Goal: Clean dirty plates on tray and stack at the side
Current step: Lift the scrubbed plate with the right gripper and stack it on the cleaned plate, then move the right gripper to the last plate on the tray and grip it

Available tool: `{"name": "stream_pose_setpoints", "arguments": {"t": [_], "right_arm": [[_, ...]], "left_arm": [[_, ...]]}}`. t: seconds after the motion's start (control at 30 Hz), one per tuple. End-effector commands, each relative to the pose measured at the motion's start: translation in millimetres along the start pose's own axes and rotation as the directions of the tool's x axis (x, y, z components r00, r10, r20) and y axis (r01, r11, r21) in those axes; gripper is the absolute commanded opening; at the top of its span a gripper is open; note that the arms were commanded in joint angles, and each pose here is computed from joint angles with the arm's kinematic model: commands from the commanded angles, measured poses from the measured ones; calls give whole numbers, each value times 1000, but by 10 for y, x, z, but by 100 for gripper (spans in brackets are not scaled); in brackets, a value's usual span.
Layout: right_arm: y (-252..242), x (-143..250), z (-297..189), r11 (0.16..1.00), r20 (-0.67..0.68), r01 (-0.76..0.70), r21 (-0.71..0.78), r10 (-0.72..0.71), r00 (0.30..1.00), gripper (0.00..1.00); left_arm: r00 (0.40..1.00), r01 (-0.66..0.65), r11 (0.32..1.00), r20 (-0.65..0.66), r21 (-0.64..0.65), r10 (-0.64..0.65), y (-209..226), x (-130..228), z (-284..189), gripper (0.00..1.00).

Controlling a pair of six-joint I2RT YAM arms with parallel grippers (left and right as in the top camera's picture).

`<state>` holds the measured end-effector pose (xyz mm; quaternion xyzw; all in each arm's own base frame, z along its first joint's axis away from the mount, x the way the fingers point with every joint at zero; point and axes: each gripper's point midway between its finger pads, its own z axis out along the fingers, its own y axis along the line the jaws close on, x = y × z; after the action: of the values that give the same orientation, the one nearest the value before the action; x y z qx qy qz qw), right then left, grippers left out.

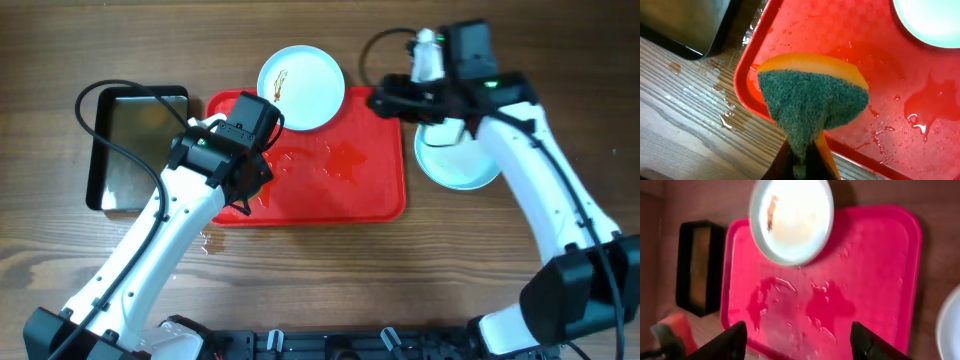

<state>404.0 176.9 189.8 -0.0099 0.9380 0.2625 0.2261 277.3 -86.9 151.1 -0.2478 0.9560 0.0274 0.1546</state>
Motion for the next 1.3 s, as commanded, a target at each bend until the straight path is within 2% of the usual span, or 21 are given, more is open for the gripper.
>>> {"name": "stream_pose_setpoints", "arguments": {"t": [0.0,0.13,0.23,0.3,0.4,0.47,0.5,0.53,0.6,0.73,0.8,0.9,0.97,1.1,1.2,1.27], "right_arm": [[-136,-247,336,983,122,-110,150,92,988,72],[-115,-406,1140,987,167,-152,54,142,976,72],[-303,-262,1737,972,145,-228,49,219,965,66],[-395,-135,1936,971,117,-231,68,222,968,62],[-492,62,2163,968,77,-230,100,223,972,43],[-485,125,2215,969,63,-224,105,218,974,33],[-475,173,2238,969,51,-220,111,216,975,15],[-464,222,2245,969,36,-219,118,216,976,4],[-470,373,2248,965,-11,-217,148,221,975,4],[-664,926,2120,941,-207,-190,281,253,945,4],[-609,1185,2033,961,-344,-126,245,208,916,4],[-683,1460,1868,945,-443,-121,304,253,860,4],[-734,1557,1794,937,-476,-102,334,261,840,4],[-838,1576,1750,922,-473,-68,381,257,843,4],[-808,1485,1819,932,-445,-68,355,232,865,4],[-807,1449,1841,945,-452,-14,325,169,876,4]], "left_arm": [[1000,19,1000,-2,-10,-19,14,-2,33,4],[1000,19,1000,-3,-10,-19,15,-2,33,4],[1000,18,1000,-3,-9,-18,13,-1,32,4],[1000,18,1000,-3,-9,-18,13,-1,32,4],[1000,19,1000,1,-5,-19,2,-9,32,4],[1000,20,1000,1,-4,-20,-1,-11,32,4],[1000,20,1000,1,-5,-20,0,-10,33,4],[1000,19,1000,1,-5,-19,0,-10,33,4],[1000,20,1000,1,-4,-20,0,-10,32,4],[1000,19,1000,1,-5,-19,1,-9,33,4],[1000,20,1000,1,-4,-20,-1,-10,33,4],[1000,5,1000,26,22,-6,-68,-70,33,4],[994,-91,994,68,68,86,-201,-148,78,4],[981,-174,968,112,179,156,-462,-98,445,4],[977,-179,949,164,261,139,-681,-153,602,4],[978,-181,924,161,337,133,-902,-155,700,4]]}}
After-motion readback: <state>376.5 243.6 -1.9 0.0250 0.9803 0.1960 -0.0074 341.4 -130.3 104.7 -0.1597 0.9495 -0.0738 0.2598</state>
